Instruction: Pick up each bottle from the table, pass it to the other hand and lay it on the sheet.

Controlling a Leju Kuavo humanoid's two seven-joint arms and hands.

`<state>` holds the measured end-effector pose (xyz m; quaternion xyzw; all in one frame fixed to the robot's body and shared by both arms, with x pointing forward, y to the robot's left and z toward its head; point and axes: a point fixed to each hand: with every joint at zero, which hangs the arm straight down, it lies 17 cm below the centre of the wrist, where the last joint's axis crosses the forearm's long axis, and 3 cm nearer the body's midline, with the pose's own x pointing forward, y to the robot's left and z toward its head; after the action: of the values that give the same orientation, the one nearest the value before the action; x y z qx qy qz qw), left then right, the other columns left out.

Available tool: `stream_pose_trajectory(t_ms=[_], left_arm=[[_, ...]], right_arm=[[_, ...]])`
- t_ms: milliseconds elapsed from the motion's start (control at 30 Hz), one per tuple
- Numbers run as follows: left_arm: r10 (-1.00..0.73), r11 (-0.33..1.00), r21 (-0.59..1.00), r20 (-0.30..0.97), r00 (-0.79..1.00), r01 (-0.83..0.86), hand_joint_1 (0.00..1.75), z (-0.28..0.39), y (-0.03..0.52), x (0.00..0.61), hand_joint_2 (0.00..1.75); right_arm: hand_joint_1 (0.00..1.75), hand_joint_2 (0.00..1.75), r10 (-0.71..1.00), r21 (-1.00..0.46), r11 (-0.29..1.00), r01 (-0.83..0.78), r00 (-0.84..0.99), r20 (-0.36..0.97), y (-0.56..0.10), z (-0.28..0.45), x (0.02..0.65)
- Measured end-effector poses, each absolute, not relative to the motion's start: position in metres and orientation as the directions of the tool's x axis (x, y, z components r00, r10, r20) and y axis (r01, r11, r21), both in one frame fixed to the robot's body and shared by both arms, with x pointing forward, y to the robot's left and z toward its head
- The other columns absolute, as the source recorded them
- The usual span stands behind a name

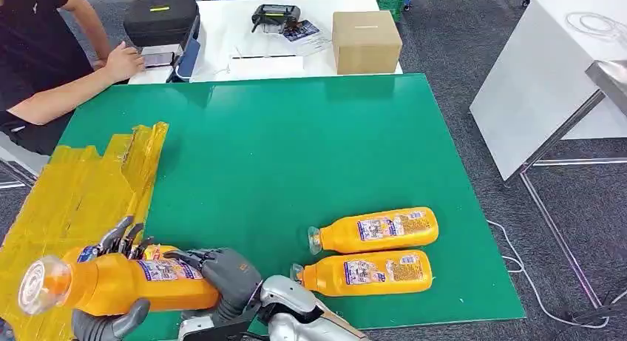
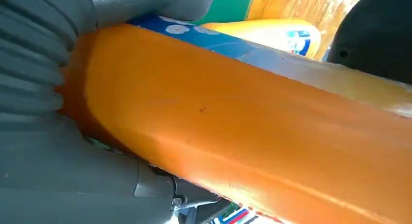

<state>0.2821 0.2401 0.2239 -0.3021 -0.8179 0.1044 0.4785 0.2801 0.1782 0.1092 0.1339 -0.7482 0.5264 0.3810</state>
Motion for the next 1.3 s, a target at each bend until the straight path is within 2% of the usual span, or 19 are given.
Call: stream_pose_trajectory(t_ms=[1167, 1200, 1267, 1300], left_arm=[[0.602, 0.788, -0.456, 0.710, -0.365, 0.413, 1.75, 0.227, 0.240, 0.280, 1.75], [0.603, 0.787, -0.455, 0.709, -0.366, 0.416, 1.75, 0.227, 0.240, 0.279, 1.75], [0.601, 0.789, -0.449, 0.708, -0.371, 0.420, 1.75, 0.229, 0.239, 0.280, 1.75], [0.593, 0.794, -0.441, 0.713, -0.374, 0.418, 1.75, 0.229, 0.239, 0.280, 1.75]], right_arm=[[1.75, 1.75, 0.217, -0.693, 0.419, -0.587, -0.676, 0.704, 0.176, 0.109, 0.285], [0.00, 1.75, 0.219, -0.692, 0.422, -0.586, -0.675, 0.705, 0.176, 0.110, 0.286], [0.00, 1.75, 0.223, -0.692, 0.431, -0.579, -0.675, 0.704, 0.176, 0.113, 0.289], [0.00, 0.00, 0.230, -0.694, 0.438, -0.572, -0.674, 0.702, 0.174, 0.114, 0.291]])
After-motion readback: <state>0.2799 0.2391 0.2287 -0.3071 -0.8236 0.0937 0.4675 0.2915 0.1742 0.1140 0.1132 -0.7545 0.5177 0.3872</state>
